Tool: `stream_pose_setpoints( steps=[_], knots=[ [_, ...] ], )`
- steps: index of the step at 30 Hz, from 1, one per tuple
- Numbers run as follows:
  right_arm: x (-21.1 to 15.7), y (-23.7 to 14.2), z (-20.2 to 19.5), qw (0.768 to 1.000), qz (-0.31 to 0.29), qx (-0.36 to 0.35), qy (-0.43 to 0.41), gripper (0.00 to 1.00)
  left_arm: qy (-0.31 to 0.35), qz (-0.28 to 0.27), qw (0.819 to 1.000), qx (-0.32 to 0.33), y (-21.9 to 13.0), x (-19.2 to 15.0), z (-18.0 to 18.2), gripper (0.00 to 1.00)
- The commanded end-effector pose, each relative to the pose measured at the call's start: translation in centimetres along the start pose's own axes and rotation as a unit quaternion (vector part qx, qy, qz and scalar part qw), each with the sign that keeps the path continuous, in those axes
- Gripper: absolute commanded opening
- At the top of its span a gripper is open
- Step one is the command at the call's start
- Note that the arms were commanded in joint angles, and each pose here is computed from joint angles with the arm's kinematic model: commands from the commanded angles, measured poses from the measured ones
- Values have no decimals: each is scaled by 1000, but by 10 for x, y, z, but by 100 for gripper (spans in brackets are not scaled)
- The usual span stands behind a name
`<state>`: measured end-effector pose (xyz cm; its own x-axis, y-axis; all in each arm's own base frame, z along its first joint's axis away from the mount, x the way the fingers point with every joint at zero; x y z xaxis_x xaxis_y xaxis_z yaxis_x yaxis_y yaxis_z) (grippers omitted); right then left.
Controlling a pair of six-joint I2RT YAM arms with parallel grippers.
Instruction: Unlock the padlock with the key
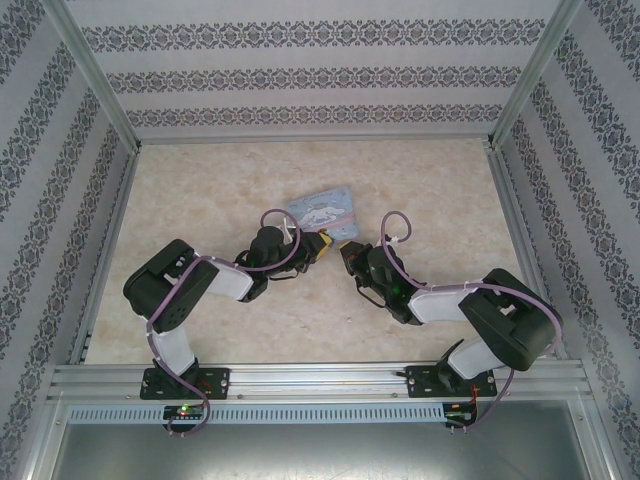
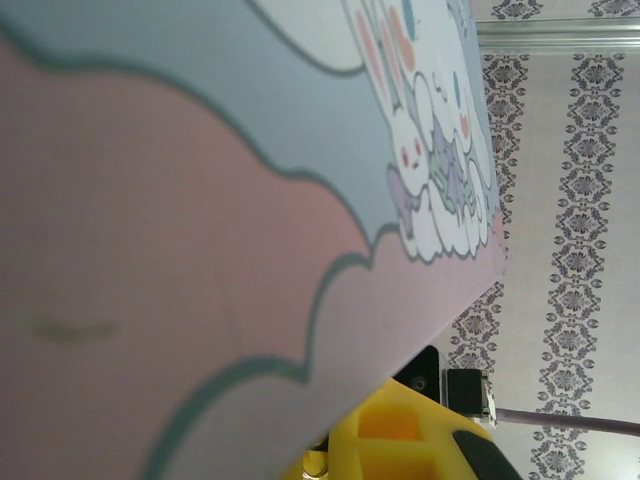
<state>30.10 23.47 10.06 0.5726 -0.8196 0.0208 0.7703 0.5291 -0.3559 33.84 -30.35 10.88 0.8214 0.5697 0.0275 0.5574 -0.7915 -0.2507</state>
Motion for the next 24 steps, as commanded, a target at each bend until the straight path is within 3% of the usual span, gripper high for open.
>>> stream_pose_setpoints(
  steps=[1,13,24],
  knots=[
    [-5,5,22,999,11,36,6,0,12,30,997,-74,6,-17,-40,0],
    [8,5,26,999,2,46,7,0,20,47,997,-65,7,-28,-37,0],
    [-3,18,37,996,34,75,40,0,15,63,995,-81,17,-39,-47,0]
  ],
)
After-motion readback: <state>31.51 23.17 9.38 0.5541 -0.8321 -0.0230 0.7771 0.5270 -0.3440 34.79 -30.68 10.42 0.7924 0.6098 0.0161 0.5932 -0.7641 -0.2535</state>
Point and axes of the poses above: each hand's point on the last joint's axis, 136 mm out from that joint toward the fingers, its own y axis out along the fingers, its own z axis along the line the jaws close on, x = y × z, the point moved 1 cm from there along -y, back along the fingers, and after that the axes turned 1 degree about y, right-handed, at the moved point
